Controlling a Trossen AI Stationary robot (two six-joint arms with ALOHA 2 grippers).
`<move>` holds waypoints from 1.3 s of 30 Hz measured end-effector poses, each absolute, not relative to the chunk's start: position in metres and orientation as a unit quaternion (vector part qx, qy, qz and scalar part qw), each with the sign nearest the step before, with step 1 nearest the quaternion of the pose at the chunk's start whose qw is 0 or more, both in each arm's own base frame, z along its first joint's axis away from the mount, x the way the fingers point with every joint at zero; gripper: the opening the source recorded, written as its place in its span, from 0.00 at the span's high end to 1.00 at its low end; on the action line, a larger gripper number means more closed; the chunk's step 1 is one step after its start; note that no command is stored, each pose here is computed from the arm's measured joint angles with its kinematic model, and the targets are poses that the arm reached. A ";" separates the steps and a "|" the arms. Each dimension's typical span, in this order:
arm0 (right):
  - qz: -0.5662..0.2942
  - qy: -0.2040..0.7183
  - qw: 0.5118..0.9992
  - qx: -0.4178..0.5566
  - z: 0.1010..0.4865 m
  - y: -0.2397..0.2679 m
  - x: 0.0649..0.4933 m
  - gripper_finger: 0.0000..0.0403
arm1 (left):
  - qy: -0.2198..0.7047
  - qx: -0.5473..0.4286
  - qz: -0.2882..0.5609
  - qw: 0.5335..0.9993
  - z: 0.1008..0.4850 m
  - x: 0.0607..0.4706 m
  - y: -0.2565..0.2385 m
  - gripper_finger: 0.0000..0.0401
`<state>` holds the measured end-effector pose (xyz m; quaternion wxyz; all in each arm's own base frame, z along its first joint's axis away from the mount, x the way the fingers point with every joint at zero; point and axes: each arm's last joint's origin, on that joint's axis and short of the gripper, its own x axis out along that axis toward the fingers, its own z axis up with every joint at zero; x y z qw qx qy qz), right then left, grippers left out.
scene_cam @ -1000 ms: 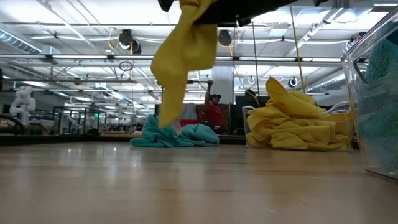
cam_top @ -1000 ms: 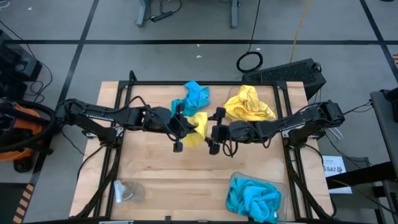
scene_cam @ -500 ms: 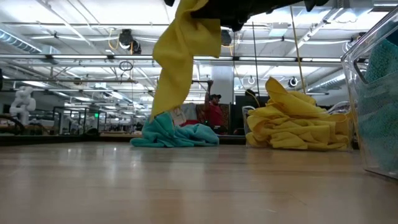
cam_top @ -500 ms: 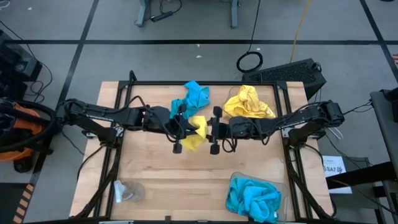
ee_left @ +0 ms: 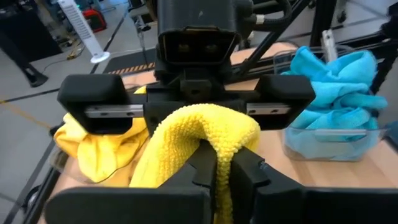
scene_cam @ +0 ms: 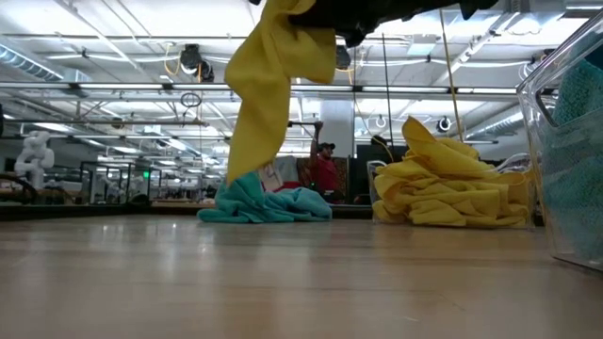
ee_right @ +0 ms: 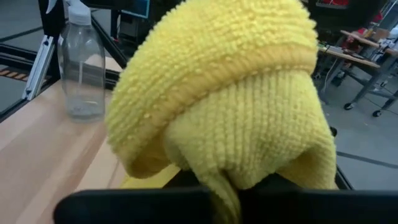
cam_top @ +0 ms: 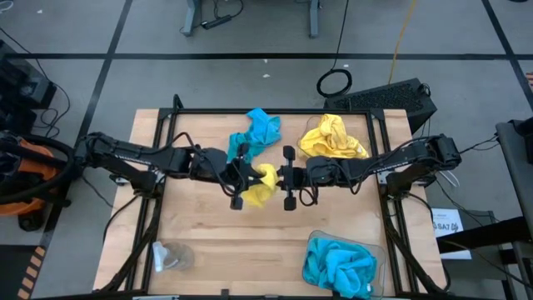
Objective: Sort microfiber towel by color & place in baskets
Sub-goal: Put the yellow microfiber cloth into the top transparent bin
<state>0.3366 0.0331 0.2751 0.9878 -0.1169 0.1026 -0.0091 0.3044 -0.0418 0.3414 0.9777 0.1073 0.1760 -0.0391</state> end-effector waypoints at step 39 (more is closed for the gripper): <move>-0.072 0.166 0.973 -0.141 0.342 0.022 0.230 1.00 | 0.344 0.061 0.062 0.935 0.270 0.279 -0.062 0.41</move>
